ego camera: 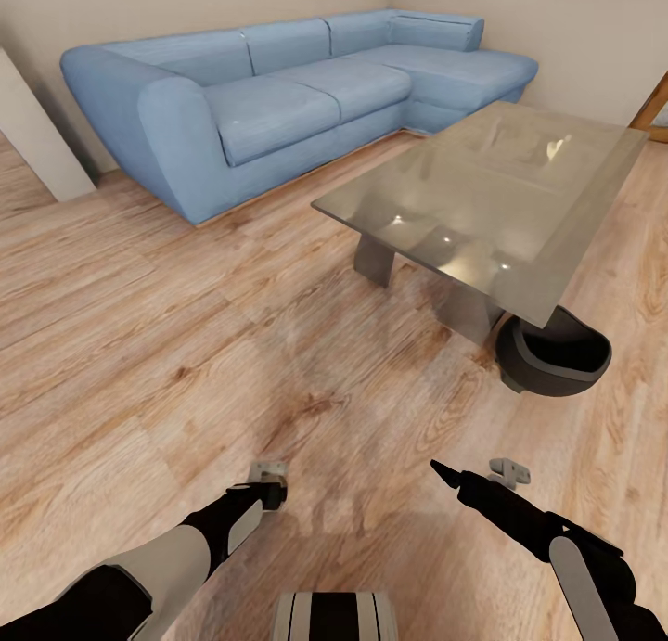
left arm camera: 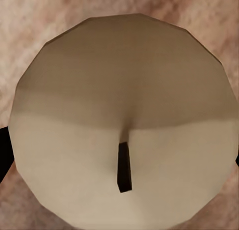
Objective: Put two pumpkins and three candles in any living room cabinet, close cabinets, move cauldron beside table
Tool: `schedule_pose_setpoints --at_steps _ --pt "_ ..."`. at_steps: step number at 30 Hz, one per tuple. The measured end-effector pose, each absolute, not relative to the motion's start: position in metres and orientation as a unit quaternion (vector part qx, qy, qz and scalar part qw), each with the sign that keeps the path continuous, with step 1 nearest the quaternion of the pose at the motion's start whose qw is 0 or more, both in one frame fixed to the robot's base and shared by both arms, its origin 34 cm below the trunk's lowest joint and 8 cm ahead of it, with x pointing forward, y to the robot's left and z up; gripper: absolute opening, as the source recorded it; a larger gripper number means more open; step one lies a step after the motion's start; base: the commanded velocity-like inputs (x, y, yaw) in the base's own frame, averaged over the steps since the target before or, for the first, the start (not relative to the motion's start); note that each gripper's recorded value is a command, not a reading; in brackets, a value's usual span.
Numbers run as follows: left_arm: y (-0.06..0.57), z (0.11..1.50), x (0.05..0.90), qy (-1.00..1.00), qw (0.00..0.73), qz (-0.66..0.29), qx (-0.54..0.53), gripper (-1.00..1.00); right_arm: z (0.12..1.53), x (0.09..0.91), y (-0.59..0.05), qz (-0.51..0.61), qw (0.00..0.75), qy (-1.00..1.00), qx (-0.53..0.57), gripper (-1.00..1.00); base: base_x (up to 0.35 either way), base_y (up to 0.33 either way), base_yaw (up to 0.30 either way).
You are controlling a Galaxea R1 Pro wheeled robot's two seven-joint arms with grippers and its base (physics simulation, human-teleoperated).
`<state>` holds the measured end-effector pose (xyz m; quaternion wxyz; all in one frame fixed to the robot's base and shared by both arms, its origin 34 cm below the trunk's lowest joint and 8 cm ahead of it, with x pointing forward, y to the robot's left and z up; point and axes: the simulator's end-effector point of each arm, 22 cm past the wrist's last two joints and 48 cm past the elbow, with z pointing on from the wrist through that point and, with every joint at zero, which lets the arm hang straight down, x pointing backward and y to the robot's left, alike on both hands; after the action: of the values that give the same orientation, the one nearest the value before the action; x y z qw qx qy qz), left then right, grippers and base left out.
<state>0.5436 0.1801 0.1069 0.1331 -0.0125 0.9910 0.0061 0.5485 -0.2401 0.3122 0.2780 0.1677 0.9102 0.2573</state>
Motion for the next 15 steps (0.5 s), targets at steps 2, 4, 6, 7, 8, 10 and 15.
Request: schedule_pose_setpoints --at_steps 2,4,6,7,8,10,15 --pt "0.18 0.107 0.543 0.991 0.133 0.006 -0.012 -1.0 0.312 0.549 -0.24 0.257 0.278 0.91 0.168 1.0 0.0 0.0 0.0" --pt "0.18 0.107 0.543 0.991 0.133 0.006 -0.012 -1.0 0.312 0.549 -0.24 0.257 0.278 0.91 0.168 1.0 0.0 0.0 0.0" --pt "0.18 0.107 0.543 0.991 0.132 0.006 -0.012 -1.0 0.312 0.549 -0.24 0.257 0.278 0.91 0.168 1.0 0.0 0.0 0.0" --pt "0.18 0.109 0.545 0.991 0.134 0.006 -0.012 -1.0 0.314 0.549 -0.24 0.258 0.28 0.91 0.167 1.0 0.0 0.0 0.0" --pt "0.18 0.111 0.546 0.991 0.136 0.006 -0.012 -1.0 0.316 0.55 -0.24 0.258 0.282 0.909 0.167 1.0 0.0 0.0 0.0" --pt "0.18 0.114 0.549 0.99 0.139 0.006 -0.012 -1.0 0.32 0.551 -0.24 0.259 0.285 0.908 0.166 1.0 0.0 0.0 0.0" --pt "0.18 0.124 0.556 0.989 0.148 0.005 -0.013 -1.0 0.33 0.555 -0.24 0.26 0.294 0.905 0.163 1.0 0.0 0.0 0.0"
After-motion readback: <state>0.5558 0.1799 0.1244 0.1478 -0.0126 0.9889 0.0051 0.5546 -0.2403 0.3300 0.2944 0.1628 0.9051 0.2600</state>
